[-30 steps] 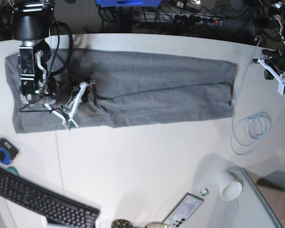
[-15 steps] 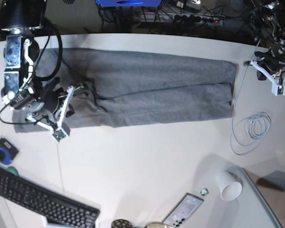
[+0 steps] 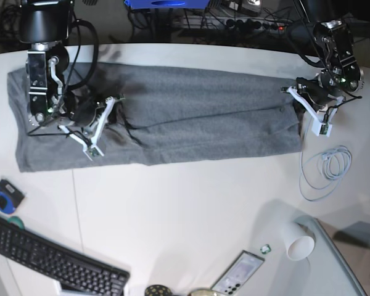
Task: Layout the t-shirt on the table in an organized manner, then fold the t-shirt properly
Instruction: 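Fold the strip end held by the left gripper toward the right gripper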
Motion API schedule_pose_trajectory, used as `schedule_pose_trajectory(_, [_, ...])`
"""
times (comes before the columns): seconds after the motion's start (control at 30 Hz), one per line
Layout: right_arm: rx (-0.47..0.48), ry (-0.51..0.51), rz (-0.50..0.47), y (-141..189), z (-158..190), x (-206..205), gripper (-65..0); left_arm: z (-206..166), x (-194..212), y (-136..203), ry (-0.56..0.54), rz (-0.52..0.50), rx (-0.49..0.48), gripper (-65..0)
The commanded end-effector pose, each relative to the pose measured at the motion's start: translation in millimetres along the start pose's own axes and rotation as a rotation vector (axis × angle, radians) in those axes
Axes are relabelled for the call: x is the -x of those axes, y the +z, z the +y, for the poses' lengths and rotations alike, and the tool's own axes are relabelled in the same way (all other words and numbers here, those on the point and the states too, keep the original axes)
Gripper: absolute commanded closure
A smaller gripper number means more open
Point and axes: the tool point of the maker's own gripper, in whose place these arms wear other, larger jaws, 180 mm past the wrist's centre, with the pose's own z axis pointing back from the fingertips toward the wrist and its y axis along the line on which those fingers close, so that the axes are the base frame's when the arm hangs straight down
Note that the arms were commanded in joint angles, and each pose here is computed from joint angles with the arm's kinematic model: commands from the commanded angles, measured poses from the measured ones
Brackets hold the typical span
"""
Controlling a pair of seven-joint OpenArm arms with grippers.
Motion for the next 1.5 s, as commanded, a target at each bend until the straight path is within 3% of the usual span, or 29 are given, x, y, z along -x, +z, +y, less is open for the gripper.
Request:
schedule_pose_trajectory(0.0, [0.021,0.018,-0.036,6.3,-10.6,-15.0,-0.8,5.7,-18.6,6.6,-0.02,-0.054,-0.014,0.0])
schedule_pose_trajectory(0.23, [0.105,0.042,-0.161,44.0,-26.2,-42.1,-0.8,35.8,-40.2,42.5,-0.103,-0.117,-0.109,0.0])
schedule_pose_trajectory(0.37, [0.148,0.08,-0.232,69.6,-23.1,-52.1,-0.8,60.7,-38.5,58.2,-0.012,-0.16,-0.151,0.0])
schedule_pose_trajectory(0.5, [0.16,0.102,-0.243,80.4,-16.4,-44.9,-0.8,65.8,-29.8,56.2,0.12,-0.207,-0.052,0.0])
schedule_pose_trajectory(0.53, [0.161,0.102,-0.24,80.6,-16.2,-42.7,-0.8,63.3,-27.2,53.3,0.143,-0.21,-0.025,-7.2])
schedule_pose_trajectory(0.63, [0.158,0.098,-0.226,78.7,-15.9,-36.5,-0.8,55.3,-24.7,48.2,0.163,-0.221,0.04,-45.3])
schedule_pose_trajectory(0.7, [0.157,0.097,-0.224,78.2,-15.8,-35.4,-0.8,49.8,-24.1,44.6,0.169,-0.224,0.063,-64.5])
schedule_pose_trajectory(0.83, [0.154,0.1,-0.223,77.6,-14.4,-35.6,-0.8,44.1,-25.3,33.2,0.214,-0.227,0.084,-65.0])
schedule_pose_trajectory(1.0, [0.153,0.101,-0.223,77.4,-13.9,-35.7,-0.8,36.6,-38.7,35.3,0.203,-0.262,0.094,-39.0])
schedule_pose_trajectory(1.13, [0.15,0.085,-0.207,73.5,-16.6,-30.1,-0.8,26.9,-41.8,37.5,0.196,-0.278,0.098,-31.3])
schedule_pose_trajectory(1.23, [0.145,0.077,-0.193,69.8,-17.2,-26.0,-0.8,26.1,-30.6,29.4,0.229,-0.25,0.11,-35.5])
schedule_pose_trajectory(1.37, [0.144,0.076,-0.192,69.7,-17.1,-25.2,-0.8,26.2,-26.7,22.3,0.258,-0.236,0.12,-47.9])
schedule_pose_trajectory(1.47, [0.144,0.076,-0.192,69.7,-17.1,-25.2,-0.8,25.9,-23.3,19.5,0.268,-0.227,0.125,-51.8])
